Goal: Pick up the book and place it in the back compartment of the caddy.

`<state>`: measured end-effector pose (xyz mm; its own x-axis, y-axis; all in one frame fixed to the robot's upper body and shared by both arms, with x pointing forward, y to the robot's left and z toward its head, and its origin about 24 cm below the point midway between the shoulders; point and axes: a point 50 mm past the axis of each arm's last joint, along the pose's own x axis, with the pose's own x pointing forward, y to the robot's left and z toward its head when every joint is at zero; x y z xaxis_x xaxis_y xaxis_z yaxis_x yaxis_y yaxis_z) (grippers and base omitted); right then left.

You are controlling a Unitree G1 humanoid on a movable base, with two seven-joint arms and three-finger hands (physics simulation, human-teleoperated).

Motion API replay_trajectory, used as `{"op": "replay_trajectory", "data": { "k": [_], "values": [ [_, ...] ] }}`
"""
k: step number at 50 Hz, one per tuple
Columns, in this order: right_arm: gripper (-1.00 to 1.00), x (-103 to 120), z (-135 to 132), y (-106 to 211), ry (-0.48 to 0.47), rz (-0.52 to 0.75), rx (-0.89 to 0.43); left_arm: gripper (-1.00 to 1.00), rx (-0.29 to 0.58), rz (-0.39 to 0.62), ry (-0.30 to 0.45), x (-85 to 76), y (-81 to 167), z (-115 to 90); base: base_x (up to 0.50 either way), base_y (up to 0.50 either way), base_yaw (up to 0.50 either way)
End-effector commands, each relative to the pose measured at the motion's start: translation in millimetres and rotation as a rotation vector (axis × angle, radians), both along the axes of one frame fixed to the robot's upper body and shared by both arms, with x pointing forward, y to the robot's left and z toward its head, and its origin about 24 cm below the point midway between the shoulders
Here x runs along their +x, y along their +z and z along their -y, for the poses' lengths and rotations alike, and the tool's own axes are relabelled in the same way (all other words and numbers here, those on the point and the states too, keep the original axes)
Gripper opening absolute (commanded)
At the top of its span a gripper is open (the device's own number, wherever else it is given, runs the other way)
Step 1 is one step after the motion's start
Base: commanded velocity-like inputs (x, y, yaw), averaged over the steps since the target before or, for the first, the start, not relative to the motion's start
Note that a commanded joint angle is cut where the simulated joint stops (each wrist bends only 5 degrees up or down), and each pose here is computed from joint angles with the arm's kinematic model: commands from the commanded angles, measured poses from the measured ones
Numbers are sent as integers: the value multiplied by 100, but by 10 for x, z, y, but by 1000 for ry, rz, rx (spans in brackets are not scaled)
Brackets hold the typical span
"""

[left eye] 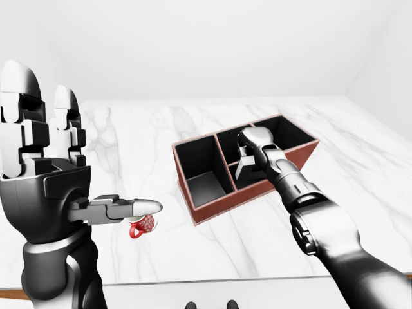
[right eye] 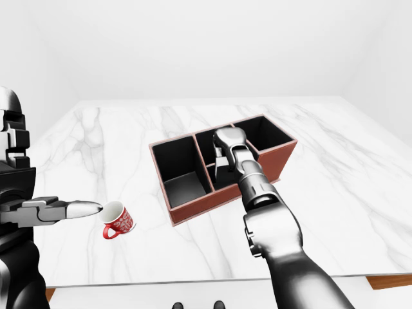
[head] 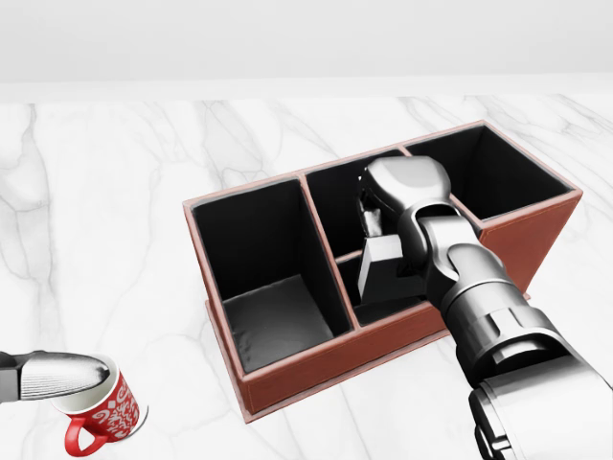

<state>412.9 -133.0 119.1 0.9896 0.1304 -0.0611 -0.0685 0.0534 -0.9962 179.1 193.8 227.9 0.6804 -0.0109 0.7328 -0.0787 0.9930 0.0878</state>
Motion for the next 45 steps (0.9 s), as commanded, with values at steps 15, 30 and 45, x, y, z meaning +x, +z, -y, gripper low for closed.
{"op": "replay_trajectory", "data": {
  "k": [15,30,45],
  "values": [
    [100,12,-8,61,2,45,2,100,-1,-12,1,-2,-22,0,0,0,0],
    [100,14,-11,73,3,50,8,100,-2,-22,0,13,-39,3,0,0,0],
    [100,-42,-108,362,67,106,186,100,-1,-11,1,-4,-21,1,0,0,0]
  ]
}}
